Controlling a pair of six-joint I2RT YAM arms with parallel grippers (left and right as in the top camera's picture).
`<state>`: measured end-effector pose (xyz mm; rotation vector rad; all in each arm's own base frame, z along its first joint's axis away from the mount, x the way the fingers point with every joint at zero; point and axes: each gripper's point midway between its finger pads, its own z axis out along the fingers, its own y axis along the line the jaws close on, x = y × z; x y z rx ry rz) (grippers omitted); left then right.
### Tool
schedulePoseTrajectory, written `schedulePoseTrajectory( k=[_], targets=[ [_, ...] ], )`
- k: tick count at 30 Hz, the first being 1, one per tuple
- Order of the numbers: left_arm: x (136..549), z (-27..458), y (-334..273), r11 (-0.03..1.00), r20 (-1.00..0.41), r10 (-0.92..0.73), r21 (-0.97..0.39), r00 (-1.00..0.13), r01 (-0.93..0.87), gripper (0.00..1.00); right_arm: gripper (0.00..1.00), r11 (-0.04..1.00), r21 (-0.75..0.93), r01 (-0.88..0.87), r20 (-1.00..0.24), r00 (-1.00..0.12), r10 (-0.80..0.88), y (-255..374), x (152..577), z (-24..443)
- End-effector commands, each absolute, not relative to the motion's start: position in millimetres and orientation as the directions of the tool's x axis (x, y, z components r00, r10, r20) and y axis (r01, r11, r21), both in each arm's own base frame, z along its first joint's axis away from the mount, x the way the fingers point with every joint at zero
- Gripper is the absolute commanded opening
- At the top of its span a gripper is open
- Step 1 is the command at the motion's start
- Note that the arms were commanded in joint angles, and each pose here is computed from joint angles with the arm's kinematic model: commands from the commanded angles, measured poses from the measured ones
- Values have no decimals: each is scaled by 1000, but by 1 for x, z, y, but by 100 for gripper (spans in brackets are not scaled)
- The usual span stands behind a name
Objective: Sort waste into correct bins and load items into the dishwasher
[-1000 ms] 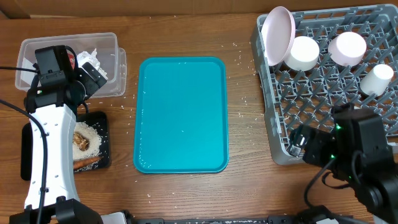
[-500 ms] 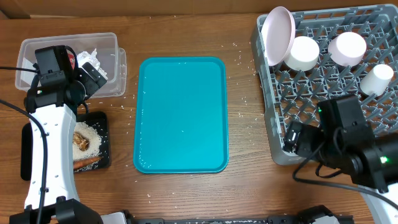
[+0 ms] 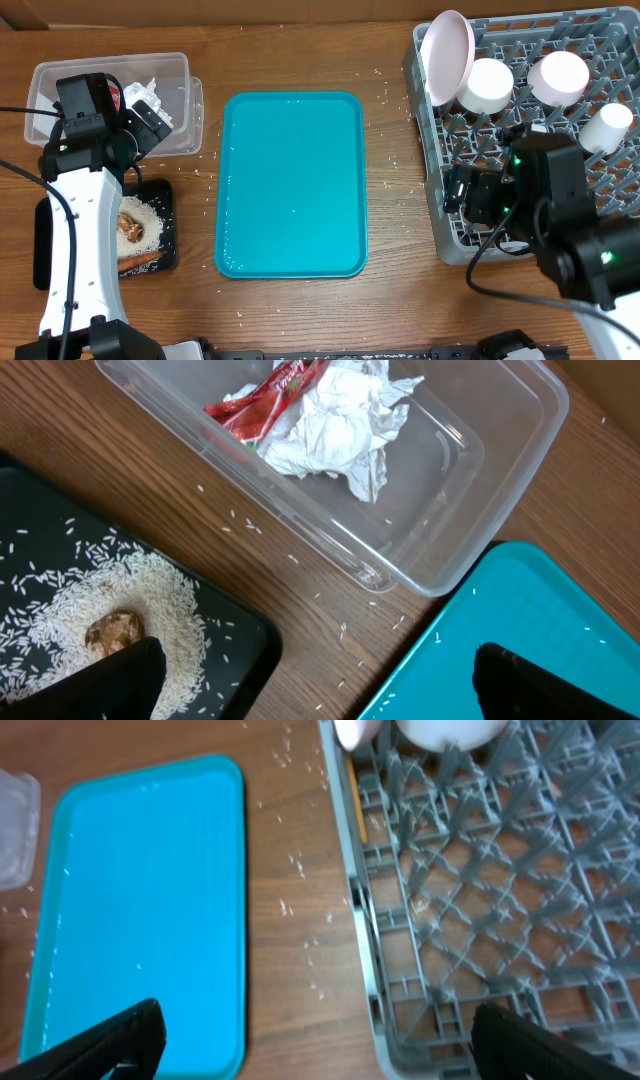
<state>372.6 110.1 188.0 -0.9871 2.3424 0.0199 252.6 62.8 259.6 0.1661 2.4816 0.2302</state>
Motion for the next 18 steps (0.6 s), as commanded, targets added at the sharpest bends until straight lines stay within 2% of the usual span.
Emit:
schedulePoseTrajectory(
  k=[1, 9, 15, 18],
  targets=[
    [375, 192, 112, 714, -532, -657, -211, -535, -667, 100, 100, 979, 204, 15, -650, -746, 147, 56, 242, 241],
    [375, 192, 112, 714, -532, -657, -211, -535, -667, 100, 100, 952, 293, -95, -847, -488, 212, 58, 232, 218],
    [375, 191, 112, 714, -531, -657, -211, -535, -667, 100, 100, 959, 209, -193, -950, -273, 152, 58, 232, 218],
    [375, 192, 112, 714, -532, -657, -211, -535, -668, 100, 100, 962, 196, -188, -968, -191, 160, 52, 238, 216]
  ],
)
